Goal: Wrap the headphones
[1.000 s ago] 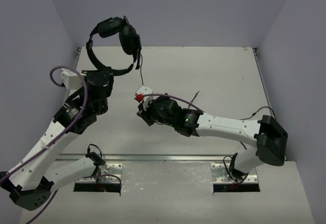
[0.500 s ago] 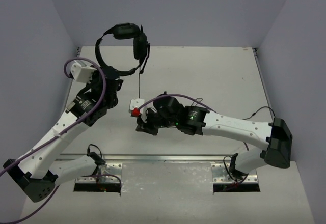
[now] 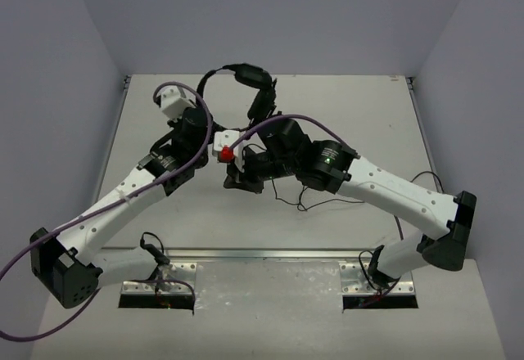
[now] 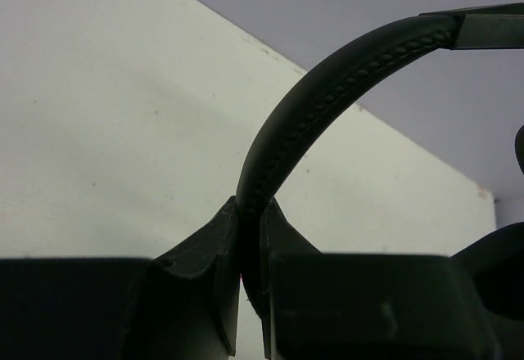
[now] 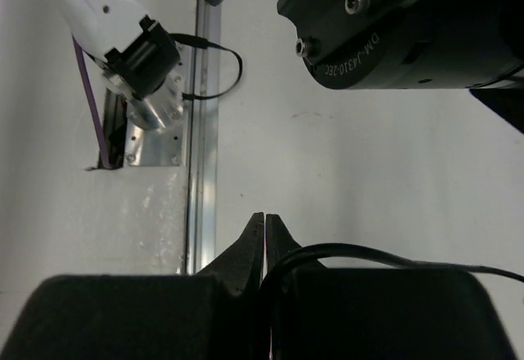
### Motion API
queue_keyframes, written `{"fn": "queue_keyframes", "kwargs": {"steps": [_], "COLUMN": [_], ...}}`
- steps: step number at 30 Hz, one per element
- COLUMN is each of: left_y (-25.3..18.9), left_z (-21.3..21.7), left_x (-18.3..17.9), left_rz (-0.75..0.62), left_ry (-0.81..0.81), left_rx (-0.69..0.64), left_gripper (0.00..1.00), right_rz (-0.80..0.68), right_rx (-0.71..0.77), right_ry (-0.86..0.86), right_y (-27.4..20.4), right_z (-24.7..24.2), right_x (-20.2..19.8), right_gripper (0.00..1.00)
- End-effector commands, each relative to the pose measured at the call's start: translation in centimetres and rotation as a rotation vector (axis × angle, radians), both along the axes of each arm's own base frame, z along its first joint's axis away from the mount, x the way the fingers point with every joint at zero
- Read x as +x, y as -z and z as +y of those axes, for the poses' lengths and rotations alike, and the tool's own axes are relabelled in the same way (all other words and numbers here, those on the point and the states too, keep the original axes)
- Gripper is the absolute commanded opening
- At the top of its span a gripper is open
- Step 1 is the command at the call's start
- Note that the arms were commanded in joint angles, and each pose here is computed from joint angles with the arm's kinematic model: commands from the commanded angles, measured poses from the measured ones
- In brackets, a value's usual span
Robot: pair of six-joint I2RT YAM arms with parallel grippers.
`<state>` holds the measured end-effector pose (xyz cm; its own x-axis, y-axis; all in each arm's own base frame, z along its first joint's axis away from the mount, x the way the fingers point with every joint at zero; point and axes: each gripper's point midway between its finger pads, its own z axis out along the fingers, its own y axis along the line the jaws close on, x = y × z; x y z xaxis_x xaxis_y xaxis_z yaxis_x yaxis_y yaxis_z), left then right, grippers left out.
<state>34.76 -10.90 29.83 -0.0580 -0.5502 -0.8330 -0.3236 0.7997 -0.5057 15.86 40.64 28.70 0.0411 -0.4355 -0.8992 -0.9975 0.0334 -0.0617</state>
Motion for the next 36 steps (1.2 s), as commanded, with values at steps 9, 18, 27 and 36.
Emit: {"fn": "queue_keyframes", "kwargs": {"steps": [9,18,27,36], "left_y": [9.7,14.2,15.3,13.6], "left_z": [-11.2,-12.7,-13.5,-15.0], "left_x": [-2.5,-5.5,-9.3,-12.5], "left_rz": [0.197,0.341,0.518,0.468], "left_ry": [0.728,0.873,0.965,1.139], "left_rx": [0.106,0.121,0.188,0.171], "left_gripper": [0.00,0.00,0.00,0.00], "right_rz": [-0.182,-0.426,-0.653,-0.628], "right_rx": [-0.235,-0.362,-0.358,-0.258], "right_ry": [0.151,0.453,0.708,0.737], "right_y": [2.0,3.1,1.6,0.3], "right_z": [-10.1,-14.2,-16.8,-17.5], "right_x": [4.7,11.3,16.2,17.1], "right_gripper": [0.01,0.01,0.01,0.01]}}
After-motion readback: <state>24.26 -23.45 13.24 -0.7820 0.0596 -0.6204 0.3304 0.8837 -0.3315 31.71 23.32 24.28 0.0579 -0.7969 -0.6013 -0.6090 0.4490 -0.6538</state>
